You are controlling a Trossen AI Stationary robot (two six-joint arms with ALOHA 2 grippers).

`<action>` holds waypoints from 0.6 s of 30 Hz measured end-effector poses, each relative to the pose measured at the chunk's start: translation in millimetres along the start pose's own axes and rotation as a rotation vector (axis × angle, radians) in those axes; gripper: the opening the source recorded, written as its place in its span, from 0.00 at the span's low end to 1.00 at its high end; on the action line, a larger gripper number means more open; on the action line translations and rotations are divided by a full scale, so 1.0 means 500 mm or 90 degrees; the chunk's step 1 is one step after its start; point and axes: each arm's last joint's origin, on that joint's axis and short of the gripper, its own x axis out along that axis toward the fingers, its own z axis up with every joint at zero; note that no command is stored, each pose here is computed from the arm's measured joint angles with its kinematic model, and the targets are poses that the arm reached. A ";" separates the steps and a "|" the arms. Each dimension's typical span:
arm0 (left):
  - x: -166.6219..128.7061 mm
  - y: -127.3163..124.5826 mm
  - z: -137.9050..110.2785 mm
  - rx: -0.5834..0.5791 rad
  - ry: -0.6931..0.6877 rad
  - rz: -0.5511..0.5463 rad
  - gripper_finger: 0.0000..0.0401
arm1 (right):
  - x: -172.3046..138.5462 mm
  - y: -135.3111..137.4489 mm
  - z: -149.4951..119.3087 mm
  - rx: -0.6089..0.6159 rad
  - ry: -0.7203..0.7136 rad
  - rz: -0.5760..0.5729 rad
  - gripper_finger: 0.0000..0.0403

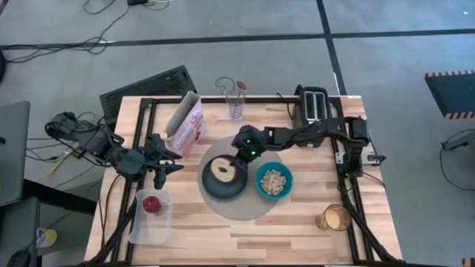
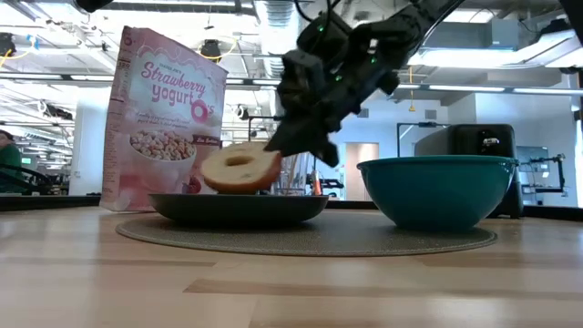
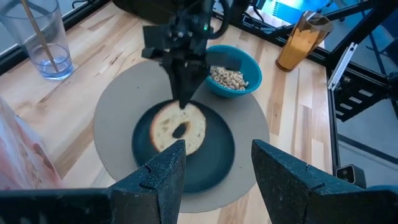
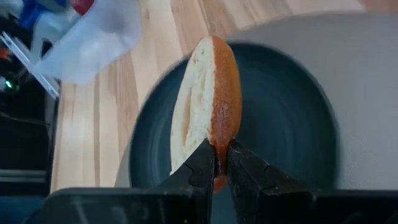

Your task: Arrange a breakfast setting

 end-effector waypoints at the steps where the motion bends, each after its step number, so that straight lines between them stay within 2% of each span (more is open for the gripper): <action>1: 0.000 0.000 0.000 0.002 0.000 0.000 0.42 | 0.009 -0.002 -0.001 0.001 -0.007 0.004 0.16; 9: 0.000 -0.001 0.000 0.013 -0.001 -0.001 0.42 | 0.060 -0.023 -0.028 0.029 0.026 0.013 0.16; 13: 0.000 -0.001 0.001 0.012 -0.001 -0.002 0.42 | 0.070 -0.035 -0.037 0.067 0.043 0.001 0.16; 18: 0.000 -0.001 0.000 0.007 0.001 -0.005 0.42 | 0.070 -0.034 -0.039 0.074 0.046 0.002 0.19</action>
